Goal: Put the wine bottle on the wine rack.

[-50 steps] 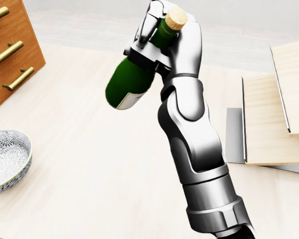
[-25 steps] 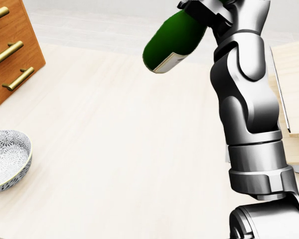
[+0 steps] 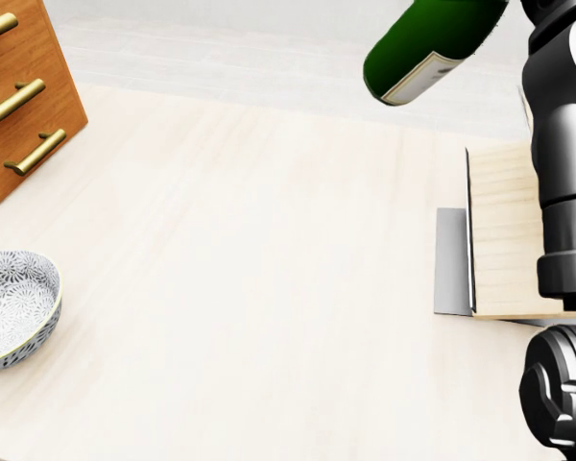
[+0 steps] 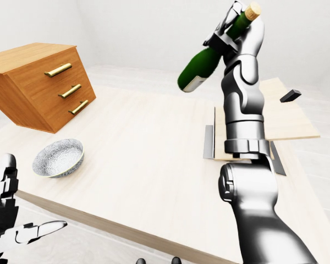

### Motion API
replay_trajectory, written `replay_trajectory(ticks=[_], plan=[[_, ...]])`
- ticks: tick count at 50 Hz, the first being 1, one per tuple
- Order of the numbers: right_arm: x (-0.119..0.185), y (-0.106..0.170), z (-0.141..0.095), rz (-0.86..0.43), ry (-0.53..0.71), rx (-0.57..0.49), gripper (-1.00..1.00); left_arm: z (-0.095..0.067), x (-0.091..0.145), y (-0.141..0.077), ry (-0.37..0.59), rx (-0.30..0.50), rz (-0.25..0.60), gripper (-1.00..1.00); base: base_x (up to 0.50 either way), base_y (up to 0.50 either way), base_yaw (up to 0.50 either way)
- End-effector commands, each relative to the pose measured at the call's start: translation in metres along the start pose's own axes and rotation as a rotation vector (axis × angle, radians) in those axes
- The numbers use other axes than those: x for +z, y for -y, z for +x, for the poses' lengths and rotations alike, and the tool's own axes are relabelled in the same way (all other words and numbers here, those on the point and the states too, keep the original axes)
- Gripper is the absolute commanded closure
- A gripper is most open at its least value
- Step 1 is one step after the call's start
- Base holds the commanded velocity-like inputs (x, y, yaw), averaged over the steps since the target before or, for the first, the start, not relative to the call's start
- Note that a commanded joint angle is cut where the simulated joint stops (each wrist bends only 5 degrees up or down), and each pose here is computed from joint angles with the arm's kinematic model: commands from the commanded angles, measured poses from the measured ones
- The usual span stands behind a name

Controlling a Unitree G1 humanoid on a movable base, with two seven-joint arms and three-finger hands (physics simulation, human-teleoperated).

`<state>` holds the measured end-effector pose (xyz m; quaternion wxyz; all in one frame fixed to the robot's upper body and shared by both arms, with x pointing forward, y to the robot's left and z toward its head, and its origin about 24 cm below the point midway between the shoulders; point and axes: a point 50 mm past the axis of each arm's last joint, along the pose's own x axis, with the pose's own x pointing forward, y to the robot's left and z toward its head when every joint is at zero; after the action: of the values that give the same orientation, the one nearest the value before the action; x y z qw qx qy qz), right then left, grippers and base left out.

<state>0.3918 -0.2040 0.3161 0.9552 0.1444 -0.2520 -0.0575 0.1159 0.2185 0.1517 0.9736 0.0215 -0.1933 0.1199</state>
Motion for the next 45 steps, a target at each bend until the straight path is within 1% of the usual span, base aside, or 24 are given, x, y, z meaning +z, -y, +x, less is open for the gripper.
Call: replay_trajectory(ticks=[1, 10, 14, 15, 20, 25, 28, 31, 39, 44, 45], plan=[[0.018, 0.042, 0.019, -0.068, -0.057, -0.125, 1.00, 0.001, -0.003, 0.001, -0.010, -0.003, -0.010, -1.00, 0.00, 0.00, 0.00], [0.021, 0.075, 0.022, -0.102, -0.127, -0.221, 1.00, 0.002, -0.001, 0.003, 0.002, -0.006, -0.008, -1.00, 0.00, 0.00, 0.00], [0.019, 0.087, 0.019, -0.088, -0.148, -0.265, 1.00, 0.004, 0.002, 0.005, 0.018, -0.009, -0.006, -1.00, 0.00, 0.00, 0.00], [0.015, 0.093, 0.017, -0.060, -0.162, -0.306, 1.00, 0.005, 0.003, 0.006, 0.023, -0.010, -0.004, -1.00, 0.00, 0.00, 0.00], [0.008, 0.104, 0.012, -0.051, -0.194, -0.357, 1.00, 0.006, 0.009, 0.008, 0.050, -0.014, 0.002, -1.00, 0.00, 0.00, 0.00], [0.007, 0.113, 0.009, -0.036, -0.213, -0.410, 1.00, 0.006, 0.004, 0.008, 0.031, -0.013, -0.003, -1.00, 0.00, 0.00, 0.00], [0.009, 0.114, 0.010, -0.035, -0.208, -0.417, 1.00, 0.006, 0.005, 0.008, 0.032, -0.011, -0.003, -1.00, 0.00, 0.00, 0.00], [0.021, 0.117, 0.012, -0.022, -0.179, -0.432, 1.00, 0.007, 0.006, 0.008, 0.038, -0.013, -0.001, -1.00, 0.00, 0.00, 0.00], [0.036, 0.126, 0.012, -0.021, -0.149, -0.466, 1.00, 0.006, 0.005, 0.010, 0.032, -0.018, -0.006, -1.00, 0.00, 0.00, 0.00], [0.036, 0.127, 0.011, -0.024, -0.151, -0.471, 1.00, 0.007, 0.006, 0.011, 0.037, -0.021, -0.004, -1.00, 0.00, 0.00, 0.00], [0.032, 0.128, 0.010, -0.030, -0.163, -0.470, 1.00, 0.006, 0.004, 0.010, 0.028, -0.021, -0.006, -1.00, 0.00, 0.00, 0.00]])
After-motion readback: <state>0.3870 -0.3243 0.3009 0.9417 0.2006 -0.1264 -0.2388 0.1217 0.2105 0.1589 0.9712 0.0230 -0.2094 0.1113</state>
